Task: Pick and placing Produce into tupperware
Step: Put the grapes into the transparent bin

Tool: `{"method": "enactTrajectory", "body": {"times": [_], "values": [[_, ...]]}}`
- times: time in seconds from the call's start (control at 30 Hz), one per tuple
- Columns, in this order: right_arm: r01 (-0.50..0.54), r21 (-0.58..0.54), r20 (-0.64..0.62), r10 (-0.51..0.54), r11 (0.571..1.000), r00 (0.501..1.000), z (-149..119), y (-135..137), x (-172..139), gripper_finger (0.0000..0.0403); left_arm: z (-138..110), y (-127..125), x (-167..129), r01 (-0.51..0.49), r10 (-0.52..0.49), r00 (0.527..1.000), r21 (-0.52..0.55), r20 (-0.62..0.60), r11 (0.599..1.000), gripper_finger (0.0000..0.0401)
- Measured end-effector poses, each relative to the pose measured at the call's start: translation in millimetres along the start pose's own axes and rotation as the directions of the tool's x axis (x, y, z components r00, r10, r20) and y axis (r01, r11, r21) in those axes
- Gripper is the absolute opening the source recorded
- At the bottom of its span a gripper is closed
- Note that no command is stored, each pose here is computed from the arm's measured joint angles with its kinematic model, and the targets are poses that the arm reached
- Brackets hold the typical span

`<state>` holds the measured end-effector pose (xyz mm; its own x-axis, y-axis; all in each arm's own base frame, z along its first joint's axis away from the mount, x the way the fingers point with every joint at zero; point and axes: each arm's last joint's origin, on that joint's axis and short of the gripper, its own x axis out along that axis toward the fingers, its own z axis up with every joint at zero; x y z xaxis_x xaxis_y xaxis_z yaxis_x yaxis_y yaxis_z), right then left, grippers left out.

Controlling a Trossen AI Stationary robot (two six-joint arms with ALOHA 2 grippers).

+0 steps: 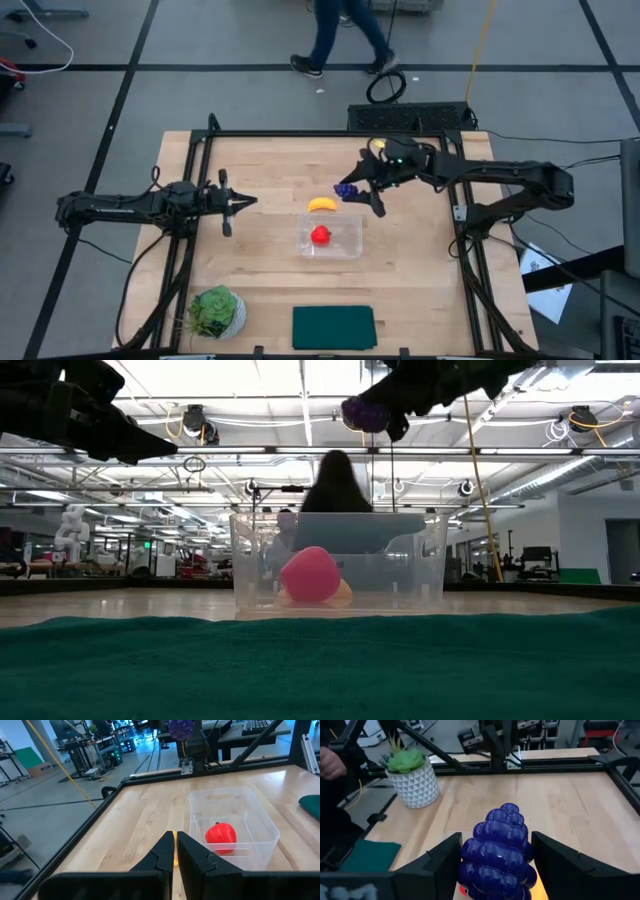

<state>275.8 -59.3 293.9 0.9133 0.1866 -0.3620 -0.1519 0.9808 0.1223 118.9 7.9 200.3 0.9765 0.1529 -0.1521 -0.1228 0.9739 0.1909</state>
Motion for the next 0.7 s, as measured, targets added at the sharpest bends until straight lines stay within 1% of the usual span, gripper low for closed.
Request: {"method": "enactTrajectory", "body": {"times": [0.23, 0.37, 0.6, 0.7], "values": [[0.005, -0.033, 0.076, -0.003, 0.999, 0.997, -18.2, 7.5, -15.6, 0.0217, -0.1, 0.0, 0.0, -0.002, 0.002, 1.0, 0.001, -0.001, 1.0, 0.0026], [0.004, -0.037, 0.149, 0.001, 0.999, 0.989, -27.0, 12.8, -26.4, 0.0217, -0.1, 0.0, 0.0, -0.002, 0.002, 1.0, 0.0, -0.001, 1.0, 0.0026], [-0.07, -0.05, 0.236, 0.08, 0.996, 0.968, -47.5, 21.7, -39.1, 0.0217, 0.0, 0.0, 0.0, -0.001, 0.001, 1.0, 0.001, 0.0, 1.0, 0.0026], [-0.067, -0.051, 0.237, 0.078, 0.996, 0.968, -55.8, 23.1, -41.5, 0.0217, 0.1, 0.1, 0.0, -0.002, 0.002, 1.0, 0.0, 0.001, 1.0, 0.0026]]}}
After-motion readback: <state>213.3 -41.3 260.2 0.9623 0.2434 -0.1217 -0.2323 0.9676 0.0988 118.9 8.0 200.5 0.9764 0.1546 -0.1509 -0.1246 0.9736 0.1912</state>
